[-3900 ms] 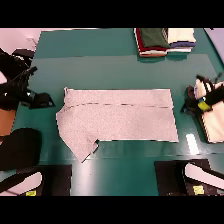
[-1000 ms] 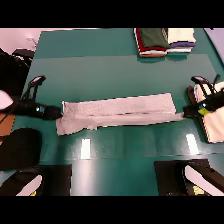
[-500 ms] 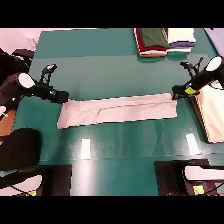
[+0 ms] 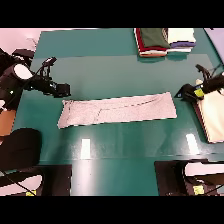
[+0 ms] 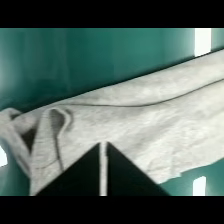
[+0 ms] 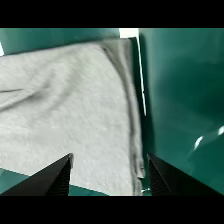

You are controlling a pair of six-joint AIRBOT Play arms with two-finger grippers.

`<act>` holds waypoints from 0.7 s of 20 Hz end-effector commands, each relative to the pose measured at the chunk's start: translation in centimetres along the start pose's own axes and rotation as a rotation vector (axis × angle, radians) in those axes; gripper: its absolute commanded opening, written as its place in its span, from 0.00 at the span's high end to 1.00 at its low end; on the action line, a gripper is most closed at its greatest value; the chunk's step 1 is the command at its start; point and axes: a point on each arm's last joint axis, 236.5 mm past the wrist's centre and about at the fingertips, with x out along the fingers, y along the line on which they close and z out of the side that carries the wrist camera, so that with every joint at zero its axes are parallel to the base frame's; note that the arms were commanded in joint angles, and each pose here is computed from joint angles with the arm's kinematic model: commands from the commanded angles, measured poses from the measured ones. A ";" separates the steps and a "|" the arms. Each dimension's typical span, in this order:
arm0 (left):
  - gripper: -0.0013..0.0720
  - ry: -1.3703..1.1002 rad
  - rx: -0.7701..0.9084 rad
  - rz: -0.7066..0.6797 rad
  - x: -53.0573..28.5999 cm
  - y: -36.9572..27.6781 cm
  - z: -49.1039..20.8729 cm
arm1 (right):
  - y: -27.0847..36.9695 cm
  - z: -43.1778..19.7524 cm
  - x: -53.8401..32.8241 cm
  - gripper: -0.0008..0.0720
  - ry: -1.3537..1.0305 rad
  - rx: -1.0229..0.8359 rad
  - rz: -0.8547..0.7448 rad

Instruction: Fold the shirts.

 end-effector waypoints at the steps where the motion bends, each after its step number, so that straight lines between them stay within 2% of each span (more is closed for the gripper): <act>1: 0.95 -0.054 -0.043 -0.125 -0.4 -3.0 1.5 | -2.0 -1.6 1.6 0.26 0.020 0.106 0.114; 6: 0.96 -0.074 -0.044 -0.165 0.0 -4.8 1.9 | 0.0 -2.1 5.9 0.31 0.098 0.087 0.184; 11: 0.96 -0.034 0.000 -0.191 3.4 -8.8 0.5 | 3.0 -1.9 7.9 0.97 0.106 -0.078 0.164; 14: 0.96 0.013 0.018 -0.202 7.2 -11.5 -1.2 | 5.0 -0.3 4.2 0.97 0.032 -0.152 0.160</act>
